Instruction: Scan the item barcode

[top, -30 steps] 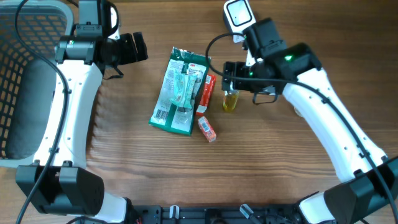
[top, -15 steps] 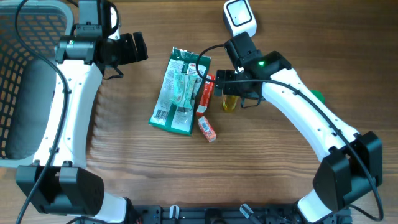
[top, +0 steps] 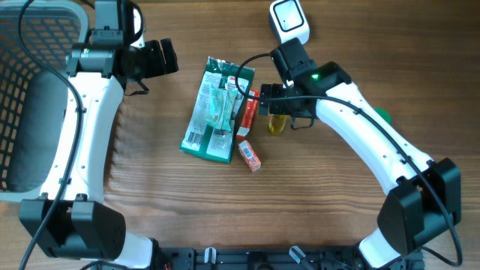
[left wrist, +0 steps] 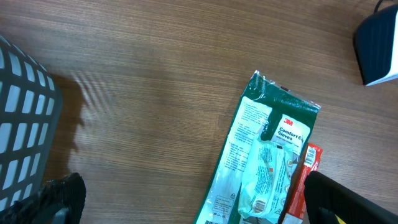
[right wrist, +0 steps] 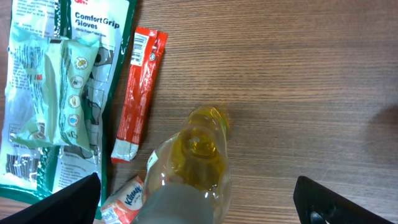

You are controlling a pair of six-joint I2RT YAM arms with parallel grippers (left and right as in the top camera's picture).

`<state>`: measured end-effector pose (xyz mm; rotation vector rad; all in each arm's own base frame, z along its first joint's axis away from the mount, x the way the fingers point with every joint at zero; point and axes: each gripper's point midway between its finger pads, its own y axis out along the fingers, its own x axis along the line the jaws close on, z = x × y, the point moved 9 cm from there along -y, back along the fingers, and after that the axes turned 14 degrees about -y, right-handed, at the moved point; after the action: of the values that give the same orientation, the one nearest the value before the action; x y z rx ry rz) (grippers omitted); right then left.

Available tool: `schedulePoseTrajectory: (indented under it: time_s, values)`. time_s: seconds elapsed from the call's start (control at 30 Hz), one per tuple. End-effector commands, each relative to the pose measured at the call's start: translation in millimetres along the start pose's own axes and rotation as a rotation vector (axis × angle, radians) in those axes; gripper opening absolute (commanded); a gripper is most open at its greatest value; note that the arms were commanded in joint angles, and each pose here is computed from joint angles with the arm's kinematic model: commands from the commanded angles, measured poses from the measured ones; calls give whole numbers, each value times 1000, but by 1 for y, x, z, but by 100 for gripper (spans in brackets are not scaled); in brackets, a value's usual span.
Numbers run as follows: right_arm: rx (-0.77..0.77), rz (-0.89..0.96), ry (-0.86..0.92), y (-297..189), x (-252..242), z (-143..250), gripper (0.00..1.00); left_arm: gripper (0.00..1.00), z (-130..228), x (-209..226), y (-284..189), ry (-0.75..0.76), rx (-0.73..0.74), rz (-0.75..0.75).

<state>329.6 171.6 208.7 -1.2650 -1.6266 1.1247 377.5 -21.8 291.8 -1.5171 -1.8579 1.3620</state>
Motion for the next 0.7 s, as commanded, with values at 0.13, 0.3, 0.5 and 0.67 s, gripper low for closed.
schedulePoseTrajectory:
  time_s: [0.13, 0.3, 0.5, 0.67]
  values:
    - [-10, 17, -71, 6, -2, -3, 100, 100, -1, 1, 2, 7, 5, 4]
    - [-8, 16, -45, 6, -2, -3, 100, 100, -1, 1, 2, 7, 5, 4]
    - [-2, 19, -54, 6, -2, -2, 95, 100, -1, 1, 2, 7, 5, 4]
    - [-5, 18, -54, 16, -3, 3, 87, 100, -1, 1, 2, 7, 5, 4]
